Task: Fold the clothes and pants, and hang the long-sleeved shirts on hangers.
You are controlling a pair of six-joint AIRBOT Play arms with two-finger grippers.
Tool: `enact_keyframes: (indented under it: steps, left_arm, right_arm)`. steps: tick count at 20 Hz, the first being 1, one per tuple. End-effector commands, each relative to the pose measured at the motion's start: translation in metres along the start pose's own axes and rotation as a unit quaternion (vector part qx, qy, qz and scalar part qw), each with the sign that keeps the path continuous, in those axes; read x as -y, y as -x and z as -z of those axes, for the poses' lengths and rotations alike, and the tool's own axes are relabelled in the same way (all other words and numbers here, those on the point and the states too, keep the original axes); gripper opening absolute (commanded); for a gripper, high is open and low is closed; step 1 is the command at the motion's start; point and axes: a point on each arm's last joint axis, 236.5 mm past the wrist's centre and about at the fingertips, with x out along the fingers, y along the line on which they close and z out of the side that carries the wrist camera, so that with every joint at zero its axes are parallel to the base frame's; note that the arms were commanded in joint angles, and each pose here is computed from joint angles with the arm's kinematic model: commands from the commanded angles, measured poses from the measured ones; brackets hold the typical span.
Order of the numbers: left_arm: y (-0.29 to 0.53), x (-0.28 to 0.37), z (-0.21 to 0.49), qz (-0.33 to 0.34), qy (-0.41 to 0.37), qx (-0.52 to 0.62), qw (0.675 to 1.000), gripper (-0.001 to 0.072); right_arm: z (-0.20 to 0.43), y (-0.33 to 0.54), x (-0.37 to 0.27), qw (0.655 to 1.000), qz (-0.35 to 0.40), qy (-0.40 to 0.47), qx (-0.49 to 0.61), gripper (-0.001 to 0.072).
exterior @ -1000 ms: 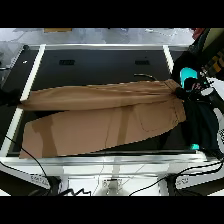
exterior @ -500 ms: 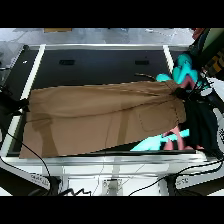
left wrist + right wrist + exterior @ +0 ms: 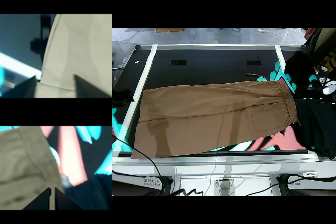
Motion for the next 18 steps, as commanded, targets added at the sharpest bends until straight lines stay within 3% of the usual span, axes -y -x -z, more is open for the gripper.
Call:
enact_keyframes:
  steps: [1, 2, 5, 8, 9, 10, 11, 14, 16, 18]
  left_arm:
    - [0.074, 0.007, -0.041, -0.005, -0.037, 0.127, 0.991, 0.0130]
    - [0.094, 0.012, -0.050, -0.002, -0.052, 0.160, 0.986, 0.0020]
    - [0.124, 0.047, -0.050, 0.052, -0.131, 0.193, 0.971, 0.0016]
    - [0.110, 0.078, -0.032, 0.123, -0.132, 0.174, 0.968, 0.0016]
    - [0.101, 0.081, -0.025, 0.135, -0.126, 0.163, 0.969, 0.0016]
    - [0.093, 0.084, -0.018, 0.143, -0.121, 0.151, 0.971, 0.0016]
    - [0.084, 0.085, -0.009, 0.148, -0.119, 0.134, 0.973, 0.0016]
    - [0.071, 0.083, 0.023, 0.153, -0.128, 0.072, 0.977, 0.0016]
    - [0.070, 0.079, 0.030, 0.146, -0.134, 0.056, 0.979, 0.0016]
    - [0.070, 0.079, 0.030, 0.145, -0.135, 0.057, 0.979, 0.0016]
  right_arm:
    - [0.048, 0.050, 0.034, 0.995, 0.016, -0.034, -0.096, 0.0028]
    - [0.067, 0.061, 0.041, 0.991, 0.015, -0.050, -0.122, 0.0028]
    - [0.131, 0.075, 0.040, 0.982, -0.014, -0.088, -0.167, 0.0027]
    - [0.163, 0.056, 0.002, 0.972, -0.086, -0.165, -0.142, 0.0028]
    - [0.166, 0.046, -0.005, 0.966, -0.099, -0.201, -0.126, 0.0067]
    - [0.169, 0.037, -0.008, 0.958, -0.103, -0.244, -0.110, 0.0289]
    - [0.172, 0.030, -0.006, 0.951, -0.097, -0.277, -0.097, 0.0388]
    - [0.180, 0.013, 0.004, 0.936, -0.076, -0.338, -0.069, 0.0392]
    - [0.174, 0.002, 0.012, 0.921, -0.072, -0.380, -0.047, 0.0452]
    - [0.166, -0.008, 0.019, 0.907, -0.069, -0.415, -0.025, 0.0452]
